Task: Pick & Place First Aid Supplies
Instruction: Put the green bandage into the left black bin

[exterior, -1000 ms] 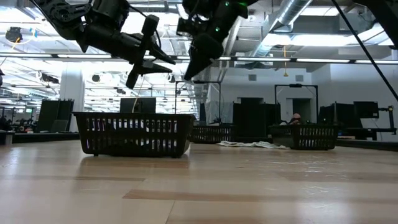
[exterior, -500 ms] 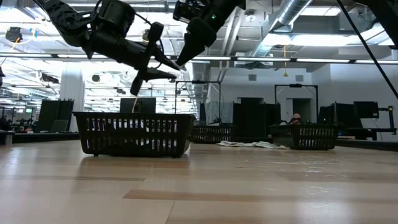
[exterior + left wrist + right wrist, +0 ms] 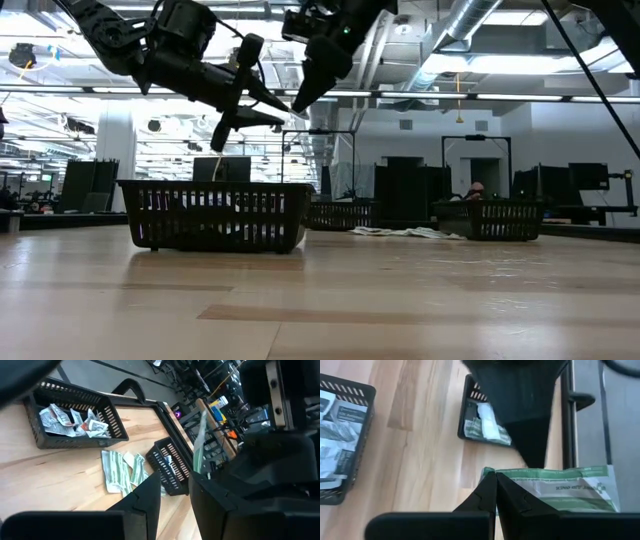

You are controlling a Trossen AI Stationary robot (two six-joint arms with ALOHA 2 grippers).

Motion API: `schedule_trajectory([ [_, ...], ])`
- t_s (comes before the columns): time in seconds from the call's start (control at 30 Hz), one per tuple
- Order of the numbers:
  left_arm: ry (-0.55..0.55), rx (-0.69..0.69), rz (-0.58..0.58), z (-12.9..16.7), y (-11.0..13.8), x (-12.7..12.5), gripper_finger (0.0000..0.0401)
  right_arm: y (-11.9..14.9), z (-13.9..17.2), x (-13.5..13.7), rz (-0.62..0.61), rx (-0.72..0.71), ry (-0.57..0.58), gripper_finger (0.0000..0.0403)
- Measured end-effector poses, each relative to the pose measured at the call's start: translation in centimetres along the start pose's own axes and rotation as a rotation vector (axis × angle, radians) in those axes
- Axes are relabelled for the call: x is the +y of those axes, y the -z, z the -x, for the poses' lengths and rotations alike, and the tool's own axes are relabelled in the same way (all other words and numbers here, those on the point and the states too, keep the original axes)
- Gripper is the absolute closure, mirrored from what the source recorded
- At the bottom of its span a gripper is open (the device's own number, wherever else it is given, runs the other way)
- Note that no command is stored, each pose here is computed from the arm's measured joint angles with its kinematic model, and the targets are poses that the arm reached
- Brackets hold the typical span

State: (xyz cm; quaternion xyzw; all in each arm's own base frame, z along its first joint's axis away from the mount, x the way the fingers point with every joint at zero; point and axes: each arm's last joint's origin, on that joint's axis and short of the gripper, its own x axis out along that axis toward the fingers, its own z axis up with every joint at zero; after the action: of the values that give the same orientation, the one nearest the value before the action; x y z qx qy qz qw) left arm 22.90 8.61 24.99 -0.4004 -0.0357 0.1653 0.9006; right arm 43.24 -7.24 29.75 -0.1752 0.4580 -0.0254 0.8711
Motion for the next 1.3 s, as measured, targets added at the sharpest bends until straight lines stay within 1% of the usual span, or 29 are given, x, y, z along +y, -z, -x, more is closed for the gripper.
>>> schedule_trajectory([
  [0.13,-0.022,-0.023,0.002,0.0,-0.1,0.1,0.0300,0.2,0.0,-0.1,-0.038,0.015,-0.004,0.0403],
  [0.2,-0.012,-0.032,0.003,0.0,-0.2,0.0,0.0299,0.2,0.0,-0.1,-0.039,0.011,-0.002,0.0403],
  [0.4,0.057,-0.051,-0.002,0.0,0.0,-1.0,0.0299,0.0,0.0,-0.3,-0.037,-0.010,0.003,0.0403],
  [0.53,0.078,-0.039,-0.008,0.1,0.1,-1.2,0.0299,-0.2,0.0,-0.3,-0.022,-0.038,0.005,0.0403],
  [0.73,0.083,-0.035,-0.010,0.1,0.1,-1.2,0.0299,-0.7,0.0,-0.1,-0.003,-0.089,-0.028,0.0403],
  [0.87,0.083,-0.036,-0.027,0.0,0.1,-1.2,0.0300,-0.8,0.0,0.1,0.015,-0.093,-0.028,0.0403],
  [1.0,0.083,-0.037,-0.044,0.1,0.1,-1.2,0.0302,-0.8,0.0,0.2,0.002,-0.089,-0.031,0.0403],
  [1.1,0.082,-0.038,-0.074,0.0,0.1,-1.2,0.0319,-0.7,0.0,0.2,-0.008,-0.079,-0.036,0.0403],
  [1.17,0.082,-0.038,-0.088,0.0,0.1,-1.2,0.0341,-0.7,0.0,0.2,-0.010,-0.078,-0.037,0.0403],
  [1.27,0.081,-0.039,-0.096,0.1,0.1,-1.2,0.0386,-0.7,0.0,0.2,-0.010,-0.074,-0.038,0.0403],
  [1.3,0.081,-0.039,-0.104,0.1,0.1,-1.2,0.0392,-0.6,0.0,0.2,-0.009,-0.072,-0.039,0.0403],
])
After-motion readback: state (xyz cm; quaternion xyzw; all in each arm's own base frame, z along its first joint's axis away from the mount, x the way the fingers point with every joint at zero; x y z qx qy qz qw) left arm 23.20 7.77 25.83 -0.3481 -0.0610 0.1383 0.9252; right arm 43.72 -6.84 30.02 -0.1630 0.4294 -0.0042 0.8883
